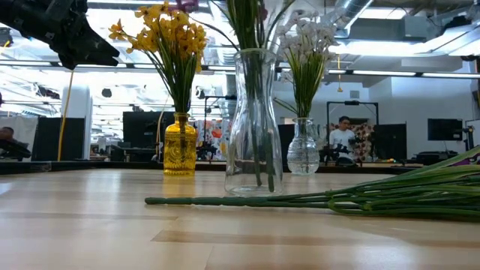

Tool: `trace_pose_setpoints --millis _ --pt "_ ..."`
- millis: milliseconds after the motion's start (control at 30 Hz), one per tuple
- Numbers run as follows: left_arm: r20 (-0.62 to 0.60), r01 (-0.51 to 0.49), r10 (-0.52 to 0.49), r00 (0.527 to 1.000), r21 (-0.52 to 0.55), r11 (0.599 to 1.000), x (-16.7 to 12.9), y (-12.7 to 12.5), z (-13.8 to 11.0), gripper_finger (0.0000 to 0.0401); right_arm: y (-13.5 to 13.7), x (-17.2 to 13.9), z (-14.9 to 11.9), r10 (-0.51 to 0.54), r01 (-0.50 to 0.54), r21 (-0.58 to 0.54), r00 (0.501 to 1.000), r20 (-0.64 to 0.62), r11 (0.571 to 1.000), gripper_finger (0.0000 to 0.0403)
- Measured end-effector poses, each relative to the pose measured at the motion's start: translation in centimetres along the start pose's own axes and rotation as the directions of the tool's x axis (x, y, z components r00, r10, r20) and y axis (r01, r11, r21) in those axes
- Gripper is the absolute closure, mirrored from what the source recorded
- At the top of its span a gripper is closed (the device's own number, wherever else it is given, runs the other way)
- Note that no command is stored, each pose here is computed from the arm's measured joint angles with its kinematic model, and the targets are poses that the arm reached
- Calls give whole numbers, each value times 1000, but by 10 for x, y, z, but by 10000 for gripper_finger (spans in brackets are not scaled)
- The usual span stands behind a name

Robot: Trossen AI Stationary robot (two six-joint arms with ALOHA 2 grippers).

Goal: Sort flowers into vase by color
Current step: Put the violet flowers into the bottom transparent vase

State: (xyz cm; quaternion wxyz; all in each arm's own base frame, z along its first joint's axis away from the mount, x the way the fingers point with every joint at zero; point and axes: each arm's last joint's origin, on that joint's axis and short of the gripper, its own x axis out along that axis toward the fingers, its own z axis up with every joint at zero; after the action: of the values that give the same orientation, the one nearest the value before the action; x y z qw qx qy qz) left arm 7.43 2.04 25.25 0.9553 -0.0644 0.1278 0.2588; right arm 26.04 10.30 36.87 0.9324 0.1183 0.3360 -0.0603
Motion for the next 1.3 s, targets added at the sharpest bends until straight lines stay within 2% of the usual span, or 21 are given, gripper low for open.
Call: trace_pose_setpoints --millis 233,333,533,1000,1167,1300 --pt "0 0 0 1000 0 1000 0 0 0 203 47 15 -35 58 -70 -101 991 -119 992 143" --pt "0 0 0 1000 0 1000 0 0 0 203 65 29 -53 51 -79 -156 983 -177 985 143" --pt "0 0 0 1000 0 1000 0 0 0 203 89 63 -85 -6 -50 -196 962 -273 979 143" --pt "-1 4 -4 1000 0 1000 0 0 0 203 103 126 -133 -146 46 -256 910 -387 965 143" --pt "-1 4 -4 1000 1 1000 0 0 0 203 103 129 -137 -151 48 -249 898 -414 967 143" --pt "0 4 -4 1000 0 1000 0 0 0 203 100 115 -129 -140 53 -212 896 -421 976 143"
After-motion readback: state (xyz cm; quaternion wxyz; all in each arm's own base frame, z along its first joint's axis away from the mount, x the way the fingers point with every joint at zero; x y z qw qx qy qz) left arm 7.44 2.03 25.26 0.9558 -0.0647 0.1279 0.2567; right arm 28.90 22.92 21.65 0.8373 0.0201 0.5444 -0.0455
